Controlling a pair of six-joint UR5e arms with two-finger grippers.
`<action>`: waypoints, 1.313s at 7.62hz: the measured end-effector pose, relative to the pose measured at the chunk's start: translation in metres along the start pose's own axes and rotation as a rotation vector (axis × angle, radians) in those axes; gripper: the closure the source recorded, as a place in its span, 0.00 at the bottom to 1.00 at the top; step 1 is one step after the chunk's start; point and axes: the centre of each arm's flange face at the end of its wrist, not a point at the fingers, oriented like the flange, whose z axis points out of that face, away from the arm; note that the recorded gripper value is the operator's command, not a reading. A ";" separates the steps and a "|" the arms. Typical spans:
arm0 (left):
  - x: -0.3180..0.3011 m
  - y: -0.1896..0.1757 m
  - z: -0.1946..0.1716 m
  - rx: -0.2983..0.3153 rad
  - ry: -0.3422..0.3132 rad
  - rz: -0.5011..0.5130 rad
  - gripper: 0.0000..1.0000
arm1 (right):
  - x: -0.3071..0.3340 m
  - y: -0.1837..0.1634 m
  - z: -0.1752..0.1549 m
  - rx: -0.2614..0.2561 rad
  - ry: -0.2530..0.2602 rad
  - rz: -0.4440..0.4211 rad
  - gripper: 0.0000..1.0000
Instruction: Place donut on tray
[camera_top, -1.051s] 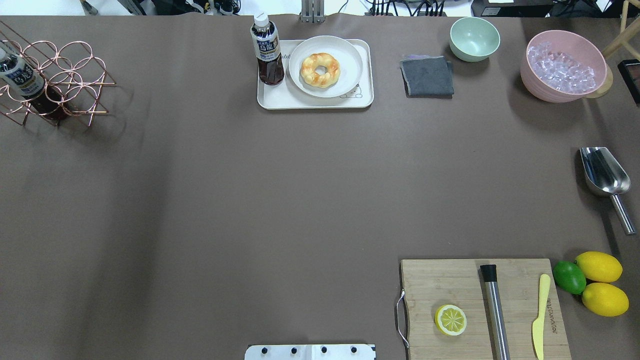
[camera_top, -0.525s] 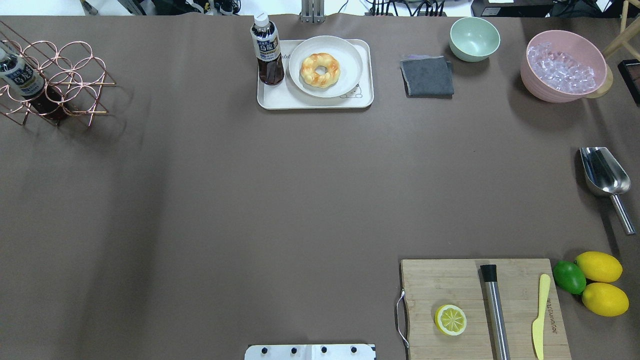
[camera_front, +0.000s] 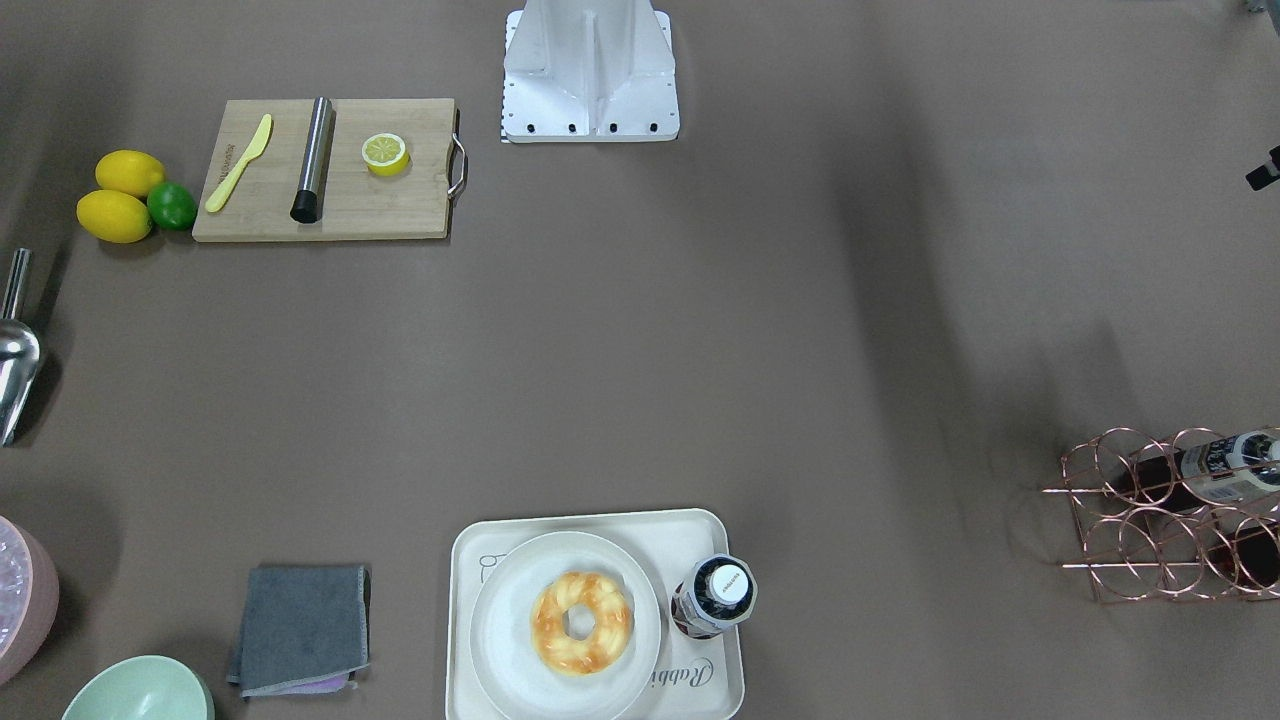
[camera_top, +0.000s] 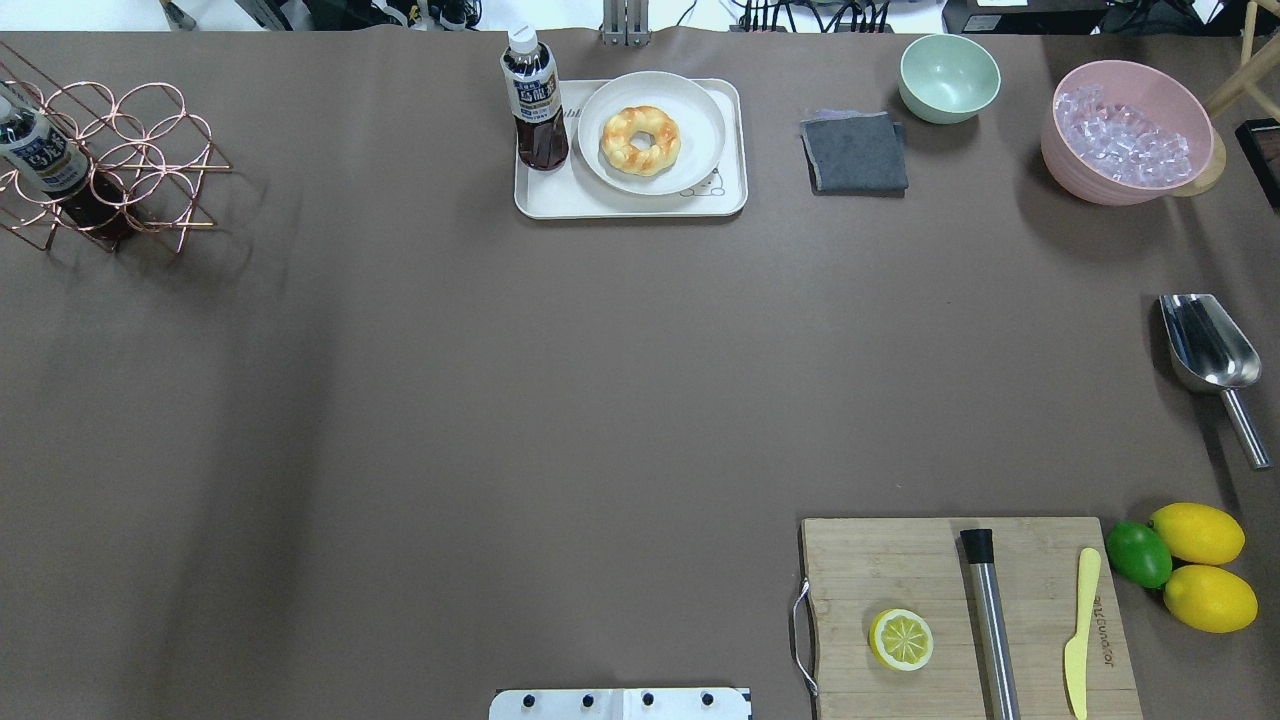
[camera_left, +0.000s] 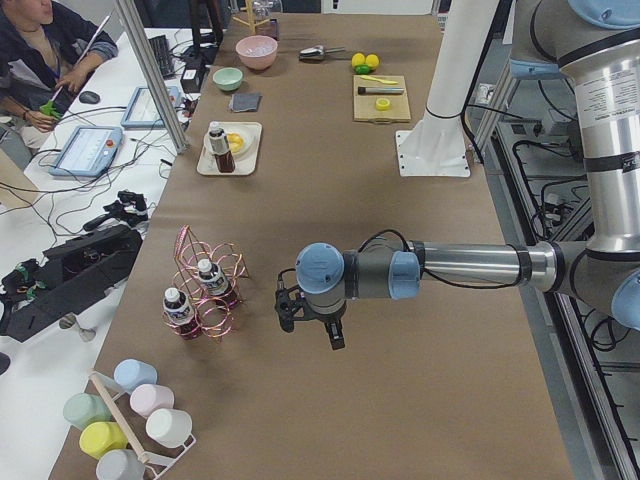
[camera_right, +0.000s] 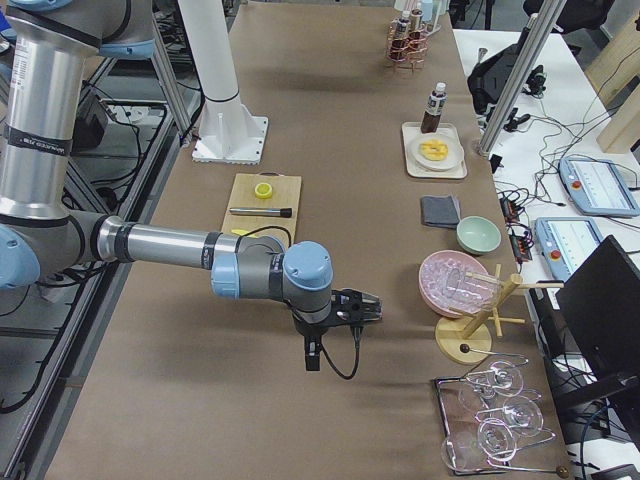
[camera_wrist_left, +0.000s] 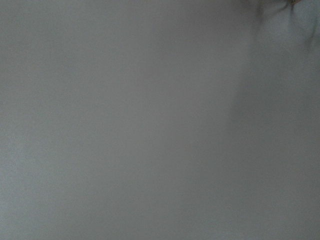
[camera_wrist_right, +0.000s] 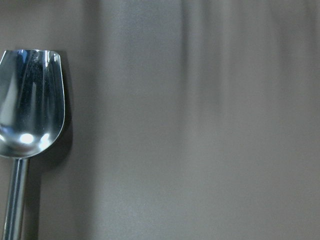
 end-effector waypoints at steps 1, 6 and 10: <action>0.000 0.000 0.000 0.000 -0.001 0.000 0.01 | 0.003 0.003 0.002 -0.004 0.001 0.009 0.00; -0.001 0.000 0.000 0.000 -0.001 0.000 0.01 | 0.015 0.022 0.004 -0.012 0.012 0.039 0.00; -0.001 0.000 0.001 -0.001 -0.001 -0.001 0.01 | 0.023 0.029 0.002 -0.005 0.006 0.065 0.00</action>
